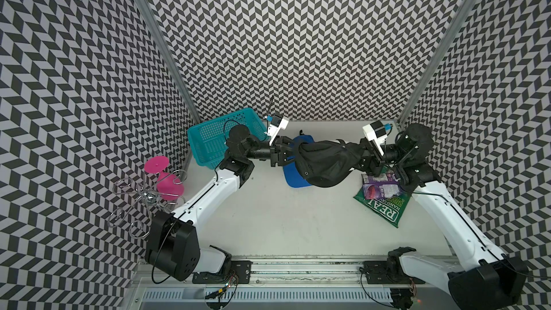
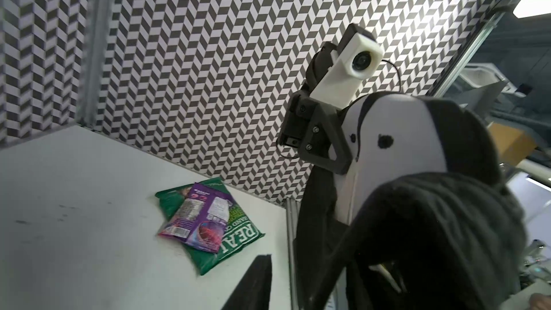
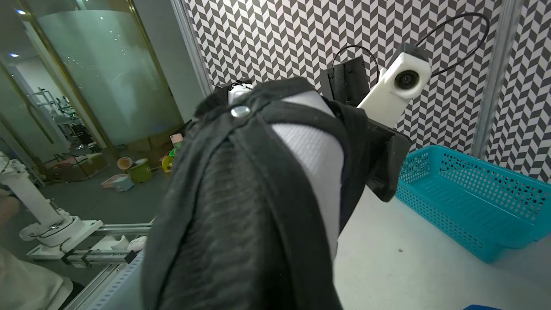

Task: Turn the baseball cap inside out
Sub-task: Turn over the baseball cap.

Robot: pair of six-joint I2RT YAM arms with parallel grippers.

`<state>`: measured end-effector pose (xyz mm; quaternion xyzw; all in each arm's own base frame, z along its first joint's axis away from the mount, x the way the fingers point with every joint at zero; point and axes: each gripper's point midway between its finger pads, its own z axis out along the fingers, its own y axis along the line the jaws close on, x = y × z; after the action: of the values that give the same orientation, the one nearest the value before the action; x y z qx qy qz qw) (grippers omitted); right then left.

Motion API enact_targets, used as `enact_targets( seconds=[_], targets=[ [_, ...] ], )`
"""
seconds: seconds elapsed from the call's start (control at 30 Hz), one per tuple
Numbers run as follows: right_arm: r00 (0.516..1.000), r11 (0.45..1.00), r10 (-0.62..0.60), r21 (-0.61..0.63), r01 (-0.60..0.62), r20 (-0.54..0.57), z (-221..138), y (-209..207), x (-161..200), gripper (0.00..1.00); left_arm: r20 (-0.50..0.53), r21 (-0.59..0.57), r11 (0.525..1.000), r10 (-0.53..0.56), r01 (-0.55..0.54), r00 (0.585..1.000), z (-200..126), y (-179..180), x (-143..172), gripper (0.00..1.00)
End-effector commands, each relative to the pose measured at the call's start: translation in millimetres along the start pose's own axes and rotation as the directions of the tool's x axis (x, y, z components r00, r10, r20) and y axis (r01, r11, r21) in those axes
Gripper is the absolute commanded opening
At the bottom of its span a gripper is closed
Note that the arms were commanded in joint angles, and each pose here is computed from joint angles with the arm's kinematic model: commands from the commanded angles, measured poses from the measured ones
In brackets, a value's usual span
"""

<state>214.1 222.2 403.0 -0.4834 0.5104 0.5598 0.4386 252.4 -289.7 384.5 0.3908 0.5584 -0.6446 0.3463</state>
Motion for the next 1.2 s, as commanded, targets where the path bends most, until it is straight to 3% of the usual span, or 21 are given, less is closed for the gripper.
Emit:
enact_targets(
  seconds=[0.0, 0.07, 0.1, 0.17, 0.23, 0.33, 0.43, 0.5, 0.6, 0.67, 0.77, 0.9, 1.0, 1.17],
  targets=[
    [0.999, 0.984, 0.001, 0.177, -0.008, 0.04, -5.3, -30.9, -0.3, 0.16, -0.024, 0.075, 0.995, 0.068, -0.066, 0.997, 5.4, -23.0, -7.0, 0.22],
    [0.998, 0.95, 0.021, 0.309, -0.039, 0.063, -16.4, -56.6, 1.6, 0.35, -0.008, 0.041, 0.997, 0.069, -0.069, 0.998, 4.0, -19.6, -8.9, 0.03],
    [0.997, 0.923, 0.03, 0.38, -0.057, 0.077, -24.0, -69.8, 2.6, 0.44, 0.009, 0.008, 0.997, 0.071, -0.071, 0.997, 2.7, -16.0, -11.1, 0.0],
    [0.994, 0.85, 0.035, 0.521, -0.082, 0.099, -41.4, -93.9, 4.7, 0.71, 0.066, -0.087, 0.994, 0.075, -0.069, 0.995, -1.1, -4.7, -17.9, 0.0],
    [0.992, 0.736, 0.018, 0.67, -0.096, 0.122, -62.3, -112.3, 2.9, 0.84, 0.15, -0.231, 0.973, 0.059, -0.023, 0.987, -8.2, 17.9, -27.3, 0.0],
    [0.987, 0.602, -0.091, 0.797, -0.05, 0.131, -87.6, -108.9, -8.7, 0.99, 0.287, -0.401, 0.909, 0.006, 0.114, 0.958, -24.7, 51.4, -36.1, 0.0],
    [0.955, 0.504, -0.254, 0.864, -0.007, 0.156, -108.4, -86.7, -20.8, 1.0, 0.388, -0.536, 0.809, -0.016, 0.24, 0.921, -44.7, 81.9, -36.8, 0.0],
    [0.916, 0.489, -0.369, 0.871, 0.047, 0.157, -109.5, -66.6, -24.2, 1.0, 0.459, -0.583, 0.748, -0.018, 0.316, 0.888, -57.8, 94.2, -36.7, 0.0],
    [0.877, 0.464, -0.473, 0.87, 0.165, 0.086, -93.8, -49.9, -19.7, 0.99, 0.539, -0.565, 0.737, -0.012, 0.372, 0.843, -63.8, 94.3, -42.6, 0.0],
    [0.857, 0.426, -0.516, 0.872, 0.24, 0.016, -75.9, -46.0, -16.5, 1.0, 0.552, -0.572, 0.724, -0.006, 0.384, 0.834, -61.5, 93.5, -45.3, 0.0],
    [0.808, 0.361, -0.584, 0.866, 0.346, -0.079, -43.9, -40.6, -13.8, 1.0, 0.538, -0.603, 0.697, -0.002, 0.387, 0.843, -52.9, 93.4, -43.8, 0.0],
    [0.749, 0.292, -0.653, 0.874, 0.388, -0.114, -12.8, -38.2, -15.3, 1.0, 0.503, -0.629, 0.677, -0.021, 0.382, 0.864, -41.5, 96.3, -36.3, 0.0],
    [0.743, 0.249, -0.651, 0.881, 0.403, -0.156, 2.3, -52.7, -14.0, 1.0, 0.493, -0.626, 0.679, -0.035, 0.383, 0.869, -34.1, 95.0, -32.7, 0.0],
    [0.777, 0.199, -0.576, 0.879, 0.434, -0.253, 14.8, -86.6, 0.0, 1.0, 0.467, -0.622, 0.689, -0.053, 0.371, 0.883, -23.7, 89.4, -28.6, 0.0]
  ],
)
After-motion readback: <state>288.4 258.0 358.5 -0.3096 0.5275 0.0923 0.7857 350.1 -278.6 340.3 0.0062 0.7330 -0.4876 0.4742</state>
